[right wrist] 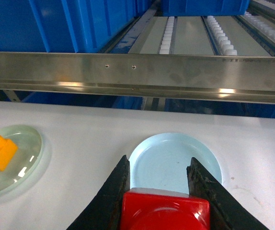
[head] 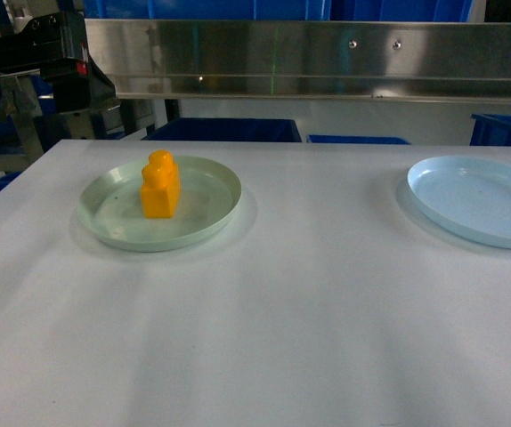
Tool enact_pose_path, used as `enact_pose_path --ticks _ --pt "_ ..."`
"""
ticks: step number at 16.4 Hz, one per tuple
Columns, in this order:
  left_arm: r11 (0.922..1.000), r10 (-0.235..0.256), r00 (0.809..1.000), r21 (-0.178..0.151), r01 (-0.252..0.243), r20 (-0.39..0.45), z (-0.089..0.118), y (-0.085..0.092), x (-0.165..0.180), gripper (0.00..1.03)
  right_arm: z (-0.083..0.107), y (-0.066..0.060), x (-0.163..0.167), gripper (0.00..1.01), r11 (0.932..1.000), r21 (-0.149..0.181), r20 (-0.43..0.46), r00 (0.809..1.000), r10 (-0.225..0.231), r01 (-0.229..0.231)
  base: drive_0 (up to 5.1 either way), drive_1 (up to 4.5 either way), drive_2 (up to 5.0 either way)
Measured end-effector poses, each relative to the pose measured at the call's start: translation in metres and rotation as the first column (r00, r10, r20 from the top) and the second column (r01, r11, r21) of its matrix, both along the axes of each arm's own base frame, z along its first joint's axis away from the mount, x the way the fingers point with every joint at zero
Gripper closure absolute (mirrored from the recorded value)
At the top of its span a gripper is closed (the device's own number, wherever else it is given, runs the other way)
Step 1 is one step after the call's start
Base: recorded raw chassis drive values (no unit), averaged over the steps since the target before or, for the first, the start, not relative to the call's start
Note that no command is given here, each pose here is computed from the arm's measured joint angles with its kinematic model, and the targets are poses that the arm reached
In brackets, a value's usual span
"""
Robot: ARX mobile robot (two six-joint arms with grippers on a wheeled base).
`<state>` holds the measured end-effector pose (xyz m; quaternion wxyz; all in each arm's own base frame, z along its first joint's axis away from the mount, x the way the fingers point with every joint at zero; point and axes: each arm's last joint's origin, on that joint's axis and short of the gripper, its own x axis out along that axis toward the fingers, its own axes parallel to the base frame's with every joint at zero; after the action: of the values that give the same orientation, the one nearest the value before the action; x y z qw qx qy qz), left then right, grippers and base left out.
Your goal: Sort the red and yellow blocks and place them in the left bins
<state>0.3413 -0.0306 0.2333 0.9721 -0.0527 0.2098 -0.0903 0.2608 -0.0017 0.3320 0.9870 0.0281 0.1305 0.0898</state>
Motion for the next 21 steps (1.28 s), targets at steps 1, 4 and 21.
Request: enact_pose_path --ticks 1,4,21 --pt "1.0 0.0 1.0 0.0 0.0 0.0 0.0 0.0 0.0 0.05 -0.0001 0.0008 0.0 0.72 0.9998 -0.019 0.002 1.0 0.003 -0.003 0.0 0.0 0.0" --pt "1.0 0.0 1.0 0.0 0.0 0.0 0.0 0.0 0.0 0.05 -0.0023 -0.0011 0.0019 0.72 0.9994 -0.036 -0.007 1.0 0.001 -0.002 0.0 0.0 0.0" --pt "0.9999 0.0 1.0 -0.014 0.0 -0.021 0.008 -0.0034 0.0091 0.05 -0.0042 -0.0027 0.0047 0.72 0.9998 -0.015 -0.042 0.999 -0.01 0.009 0.0 0.0 0.0"
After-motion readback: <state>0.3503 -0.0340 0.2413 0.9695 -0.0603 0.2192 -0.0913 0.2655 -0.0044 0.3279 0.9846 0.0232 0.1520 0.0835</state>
